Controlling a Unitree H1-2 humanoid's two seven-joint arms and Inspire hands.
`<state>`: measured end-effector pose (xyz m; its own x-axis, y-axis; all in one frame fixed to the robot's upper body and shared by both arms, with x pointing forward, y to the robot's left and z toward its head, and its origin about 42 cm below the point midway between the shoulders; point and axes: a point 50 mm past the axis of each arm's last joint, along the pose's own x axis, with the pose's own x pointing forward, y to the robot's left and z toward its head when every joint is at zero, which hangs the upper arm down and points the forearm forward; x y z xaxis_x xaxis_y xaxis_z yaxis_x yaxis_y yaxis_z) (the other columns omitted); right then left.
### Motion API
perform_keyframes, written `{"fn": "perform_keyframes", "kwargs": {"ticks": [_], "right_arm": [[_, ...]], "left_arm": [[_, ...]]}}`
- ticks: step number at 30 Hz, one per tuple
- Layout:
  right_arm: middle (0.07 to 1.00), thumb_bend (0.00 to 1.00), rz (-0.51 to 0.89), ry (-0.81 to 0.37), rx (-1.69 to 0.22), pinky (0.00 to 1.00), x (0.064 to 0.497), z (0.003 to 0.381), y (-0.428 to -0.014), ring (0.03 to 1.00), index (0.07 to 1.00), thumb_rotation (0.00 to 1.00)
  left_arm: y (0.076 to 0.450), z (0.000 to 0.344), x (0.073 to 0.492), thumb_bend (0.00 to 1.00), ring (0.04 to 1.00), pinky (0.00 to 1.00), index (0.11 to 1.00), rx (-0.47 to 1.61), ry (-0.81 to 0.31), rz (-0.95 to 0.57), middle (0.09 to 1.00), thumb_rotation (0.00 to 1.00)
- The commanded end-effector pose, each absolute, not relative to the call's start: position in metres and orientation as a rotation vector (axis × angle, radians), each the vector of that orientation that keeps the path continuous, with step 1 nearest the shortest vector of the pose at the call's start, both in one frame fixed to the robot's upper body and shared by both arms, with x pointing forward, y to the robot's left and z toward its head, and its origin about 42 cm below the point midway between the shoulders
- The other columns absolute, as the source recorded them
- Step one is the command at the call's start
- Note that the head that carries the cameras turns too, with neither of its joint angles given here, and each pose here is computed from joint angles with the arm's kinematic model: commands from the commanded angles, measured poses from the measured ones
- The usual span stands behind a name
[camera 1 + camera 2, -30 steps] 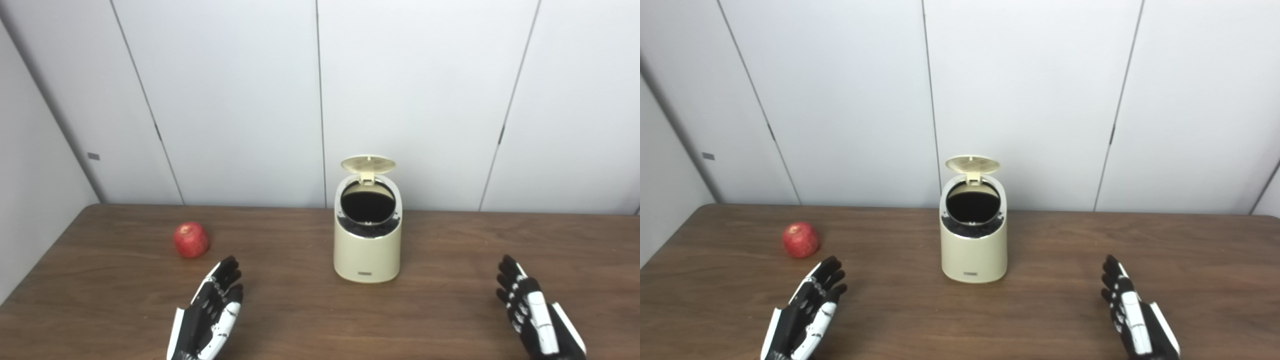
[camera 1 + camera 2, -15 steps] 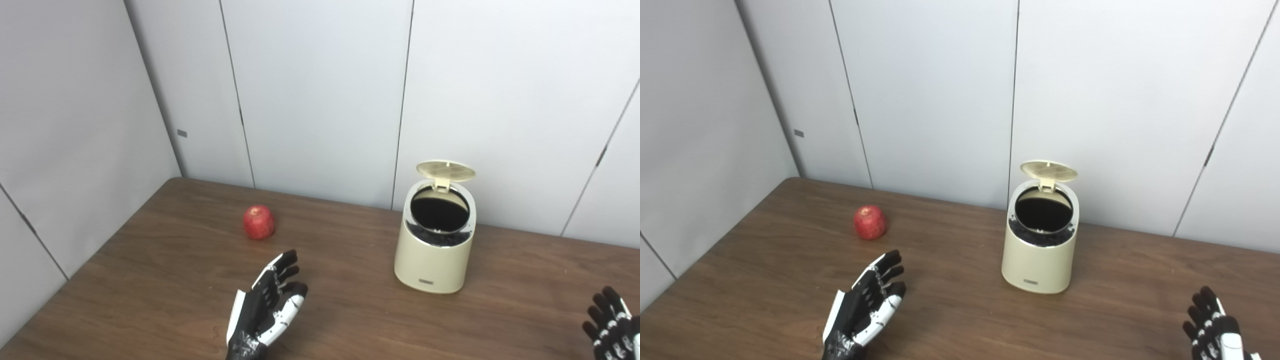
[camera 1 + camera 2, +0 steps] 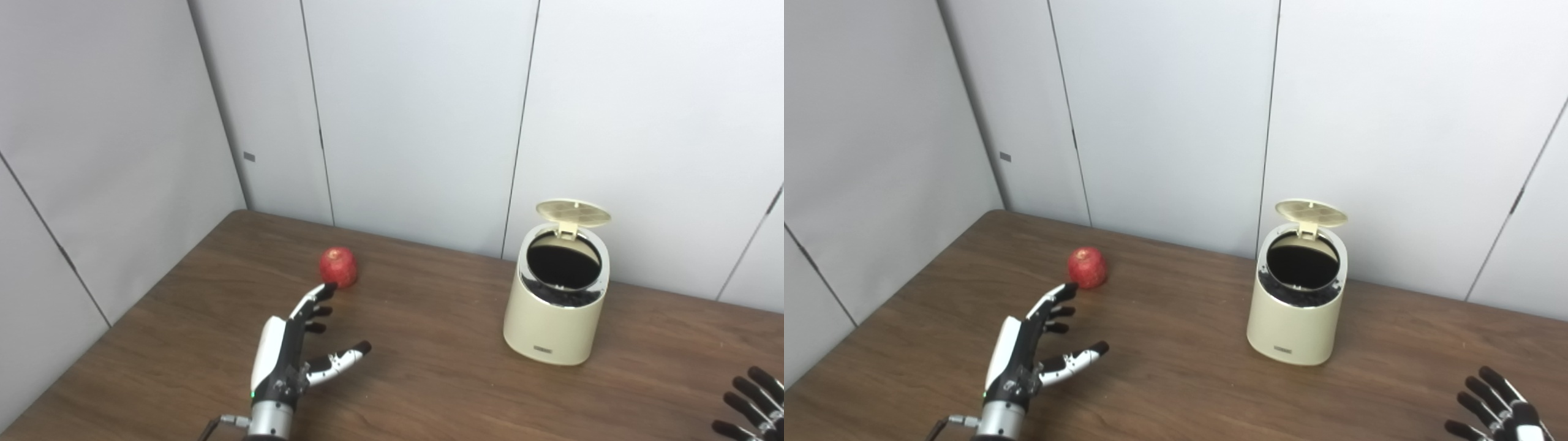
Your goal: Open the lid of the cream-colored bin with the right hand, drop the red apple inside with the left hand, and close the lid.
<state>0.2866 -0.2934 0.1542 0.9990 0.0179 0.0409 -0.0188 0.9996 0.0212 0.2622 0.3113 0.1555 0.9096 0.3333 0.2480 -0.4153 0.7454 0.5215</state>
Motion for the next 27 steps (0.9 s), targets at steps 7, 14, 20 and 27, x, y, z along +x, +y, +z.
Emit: {"fn": "perform_keyframes", "kwargs": {"ticks": [7, 14, 20, 27], "right_arm": [[0.831, 0.75, 0.020, -0.099, 0.008, 0.62, 0.295, 0.168, -0.295, 0.812, 0.823, 0.85], [0.824, 0.78, 0.027, -0.088, 0.025, 0.62, 0.289, 0.170, -0.294, 0.801, 0.808, 0.83], [0.838, 0.82, 0.036, -0.078, 0.035, 0.66, 0.285, 0.171, -0.292, 0.826, 0.812, 0.82], [0.876, 0.81, 0.034, -0.071, 0.025, 0.76, 0.281, 0.171, -0.291, 0.878, 0.856, 0.85]], "left_arm": [[0.349, 0.197, 0.302, 0.86, 0.785, 0.63, 0.875, 0.888, -0.095, 0.484, 0.876, 0.17], [0.367, 0.205, 0.336, 0.90, 0.880, 0.70, 0.916, 0.966, 0.026, 0.463, 0.936, 0.21], [0.383, 0.208, 0.366, 0.92, 0.880, 0.68, 0.923, 0.998, 0.029, 0.438, 0.945, 0.20], [0.387, 0.215, 0.399, 0.92, 0.859, 0.61, 0.949, 1.106, 0.132, 0.379, 0.940, 0.28]]}}
